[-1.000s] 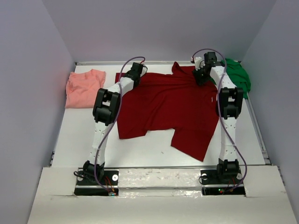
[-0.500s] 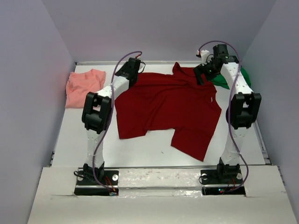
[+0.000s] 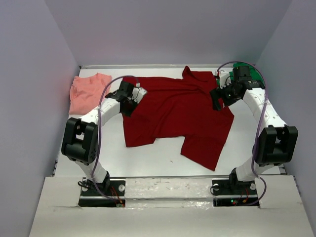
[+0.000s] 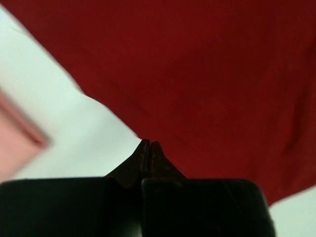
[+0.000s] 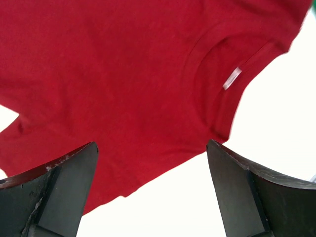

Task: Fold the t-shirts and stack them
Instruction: Fold the tshirt

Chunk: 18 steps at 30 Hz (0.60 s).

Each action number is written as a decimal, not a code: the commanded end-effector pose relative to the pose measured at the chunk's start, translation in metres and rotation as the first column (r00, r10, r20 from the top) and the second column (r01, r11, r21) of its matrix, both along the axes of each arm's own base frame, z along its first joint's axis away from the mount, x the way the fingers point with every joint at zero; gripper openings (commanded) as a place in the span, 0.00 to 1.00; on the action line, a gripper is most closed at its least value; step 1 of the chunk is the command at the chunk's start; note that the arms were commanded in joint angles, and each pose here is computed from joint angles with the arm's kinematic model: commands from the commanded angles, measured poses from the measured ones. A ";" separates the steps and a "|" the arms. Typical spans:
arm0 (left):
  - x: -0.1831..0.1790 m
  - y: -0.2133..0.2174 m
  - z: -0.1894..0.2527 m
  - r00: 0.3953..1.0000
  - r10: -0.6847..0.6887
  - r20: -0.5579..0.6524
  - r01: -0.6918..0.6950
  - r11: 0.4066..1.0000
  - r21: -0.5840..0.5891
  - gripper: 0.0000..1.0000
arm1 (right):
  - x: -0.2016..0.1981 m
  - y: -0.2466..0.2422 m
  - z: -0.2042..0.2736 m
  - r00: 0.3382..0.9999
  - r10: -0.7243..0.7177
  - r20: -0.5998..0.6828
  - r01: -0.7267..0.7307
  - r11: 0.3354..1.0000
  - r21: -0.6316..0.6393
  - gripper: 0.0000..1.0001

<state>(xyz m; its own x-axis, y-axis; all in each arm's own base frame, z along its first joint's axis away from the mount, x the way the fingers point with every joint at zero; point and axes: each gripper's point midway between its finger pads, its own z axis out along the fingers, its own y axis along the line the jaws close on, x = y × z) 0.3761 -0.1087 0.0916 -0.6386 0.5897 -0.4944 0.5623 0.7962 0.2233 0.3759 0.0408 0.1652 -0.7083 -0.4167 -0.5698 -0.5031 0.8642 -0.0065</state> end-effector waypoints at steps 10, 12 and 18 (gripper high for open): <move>-0.076 -0.004 -0.028 0.972 -0.175 -0.156 0.165 0.984 -0.073 0.00 | -0.034 0.008 -0.003 0.997 -0.058 0.048 0.055 0.996 0.077 0.95; -0.078 -0.005 -0.028 0.972 -0.180 -0.154 0.169 0.982 -0.079 0.00 | -0.036 0.008 -0.003 0.997 -0.059 0.046 0.055 0.995 0.079 0.95; -0.091 -0.015 -0.033 0.958 -0.225 -0.177 0.204 0.970 -0.133 0.00 | -0.036 0.007 -0.012 0.998 -0.063 0.021 0.062 0.995 0.073 0.95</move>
